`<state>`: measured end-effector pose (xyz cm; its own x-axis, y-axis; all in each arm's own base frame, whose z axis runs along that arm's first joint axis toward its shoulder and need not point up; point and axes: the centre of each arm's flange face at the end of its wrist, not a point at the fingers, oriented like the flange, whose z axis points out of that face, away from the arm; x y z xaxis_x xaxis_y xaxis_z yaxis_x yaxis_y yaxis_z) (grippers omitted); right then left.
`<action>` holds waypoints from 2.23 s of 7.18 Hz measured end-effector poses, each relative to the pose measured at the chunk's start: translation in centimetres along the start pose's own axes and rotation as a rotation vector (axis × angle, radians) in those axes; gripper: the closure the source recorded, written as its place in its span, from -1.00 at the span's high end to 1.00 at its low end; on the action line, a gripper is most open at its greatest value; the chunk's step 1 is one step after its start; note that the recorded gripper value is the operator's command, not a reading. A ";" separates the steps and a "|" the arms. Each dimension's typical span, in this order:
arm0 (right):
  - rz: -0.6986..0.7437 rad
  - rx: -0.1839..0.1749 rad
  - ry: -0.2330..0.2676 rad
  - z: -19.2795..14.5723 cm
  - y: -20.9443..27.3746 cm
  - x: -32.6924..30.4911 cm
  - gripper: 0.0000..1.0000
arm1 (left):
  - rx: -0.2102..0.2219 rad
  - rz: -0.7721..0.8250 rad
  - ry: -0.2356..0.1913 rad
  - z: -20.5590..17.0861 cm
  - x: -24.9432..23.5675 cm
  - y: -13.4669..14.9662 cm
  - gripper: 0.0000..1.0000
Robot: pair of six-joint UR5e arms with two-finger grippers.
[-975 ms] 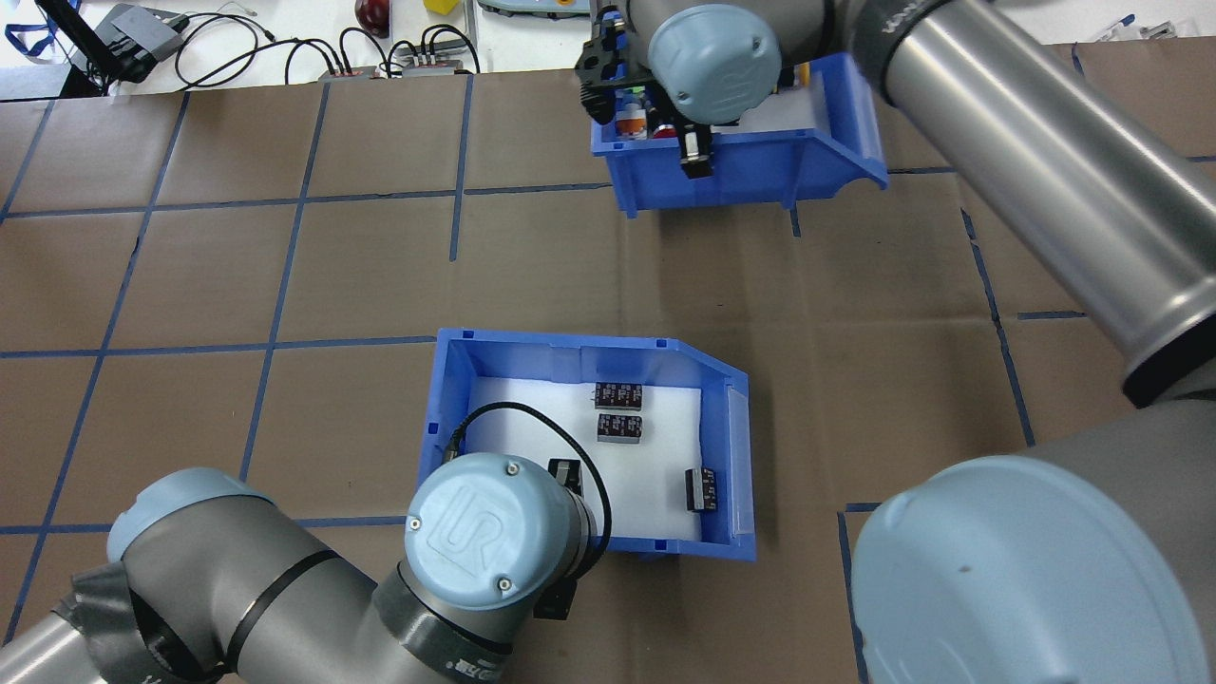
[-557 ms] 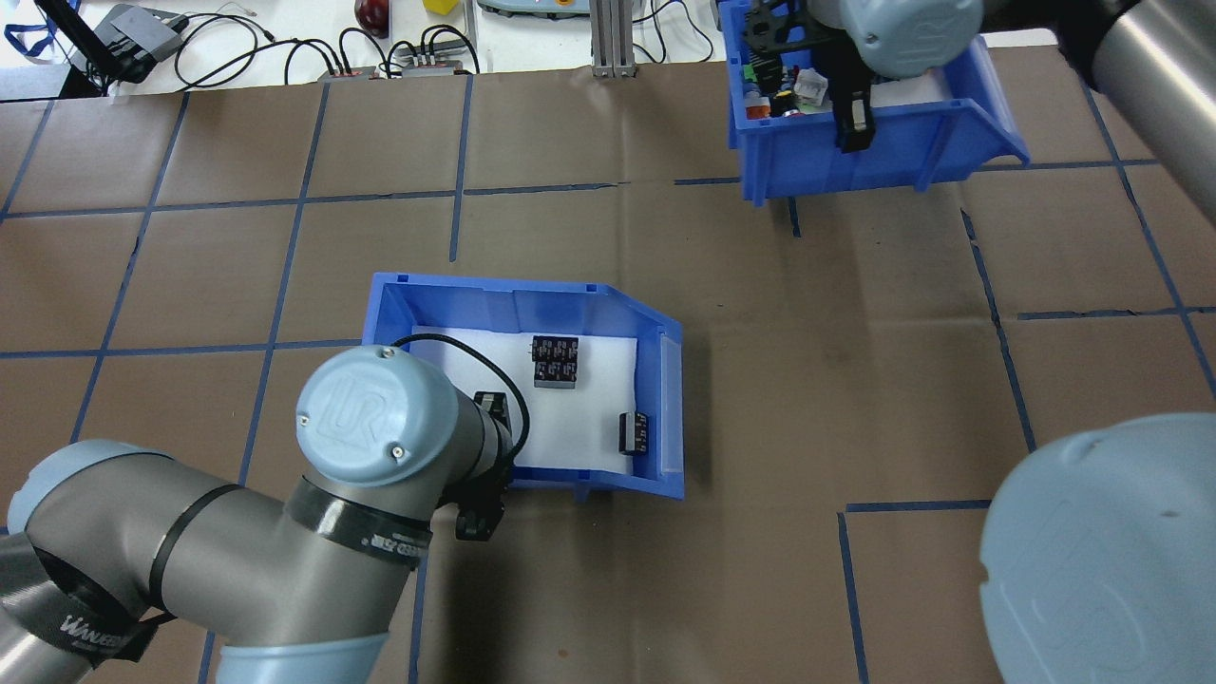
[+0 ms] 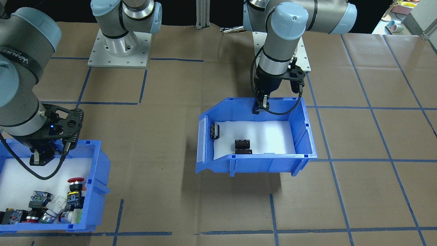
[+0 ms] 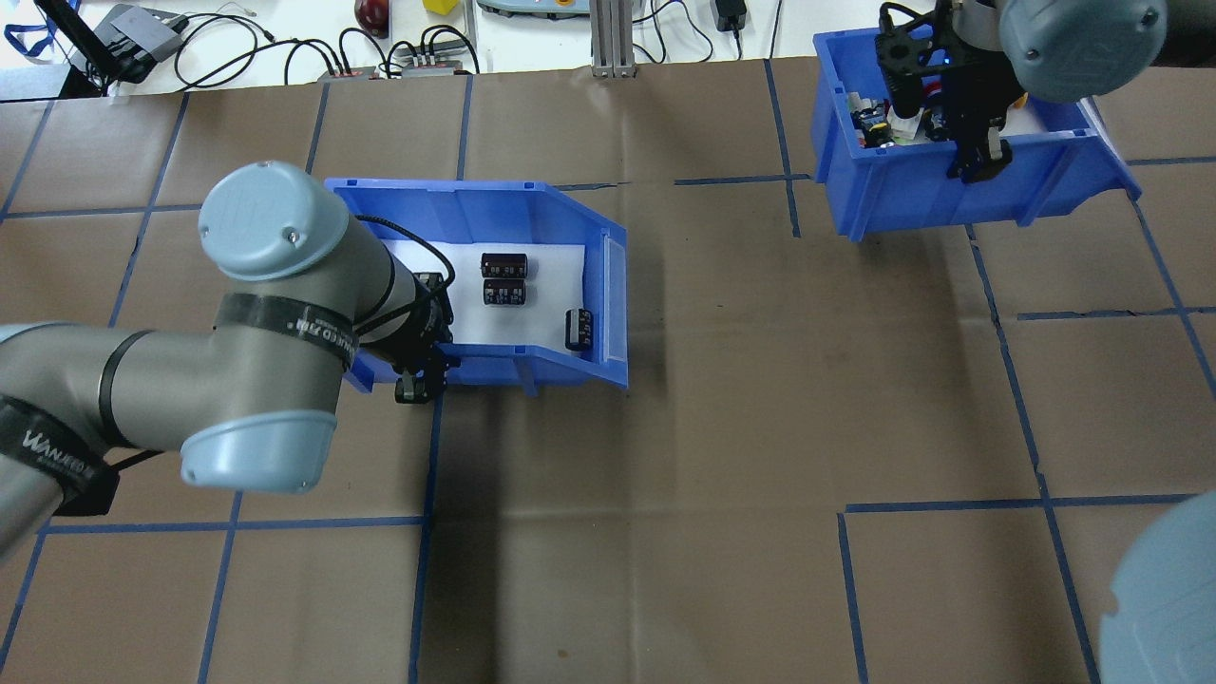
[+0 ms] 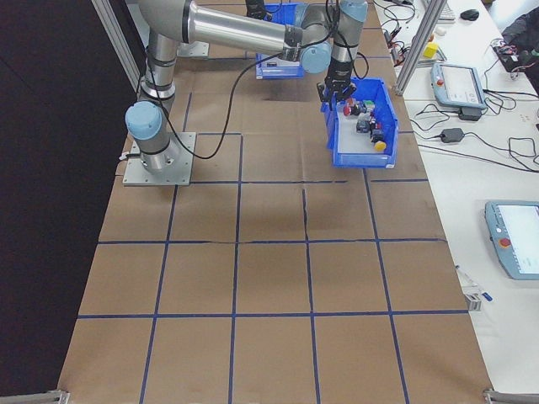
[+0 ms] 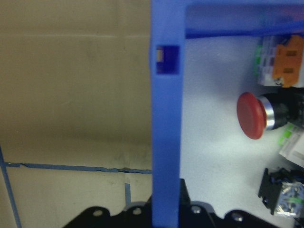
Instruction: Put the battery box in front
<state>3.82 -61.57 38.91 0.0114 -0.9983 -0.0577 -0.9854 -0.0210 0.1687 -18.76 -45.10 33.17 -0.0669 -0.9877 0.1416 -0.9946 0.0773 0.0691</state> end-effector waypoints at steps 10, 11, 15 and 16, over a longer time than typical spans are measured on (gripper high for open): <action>0.040 0.054 -0.029 1.3 2.3 -5.9 -0.84 | -0.101 -0.041 -0.018 9.5 17.2 12.1 -1.00; 0.037 0.054 -0.032 1.4 2.2 -6.0 -0.84 | -0.099 -0.081 -0.025 9.8 17.3 12.1 -1.00; 0.024 0.060 -0.049 2.1 1.2 -9.1 -0.84 | -0.099 -0.133 -0.040 10.3 17.2 12.3 -0.49; 0.024 0.059 -0.048 2.3 1.0 -9.9 -0.84 | -0.099 -0.133 -0.044 10.4 17.1 12.4 -0.16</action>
<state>2.33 -51.62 37.41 -0.0194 -0.9946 -0.1017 -0.9937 0.0079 0.1121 -33.01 -62.43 26.20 0.0590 -0.9949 0.0819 -0.9824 -0.0433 0.1818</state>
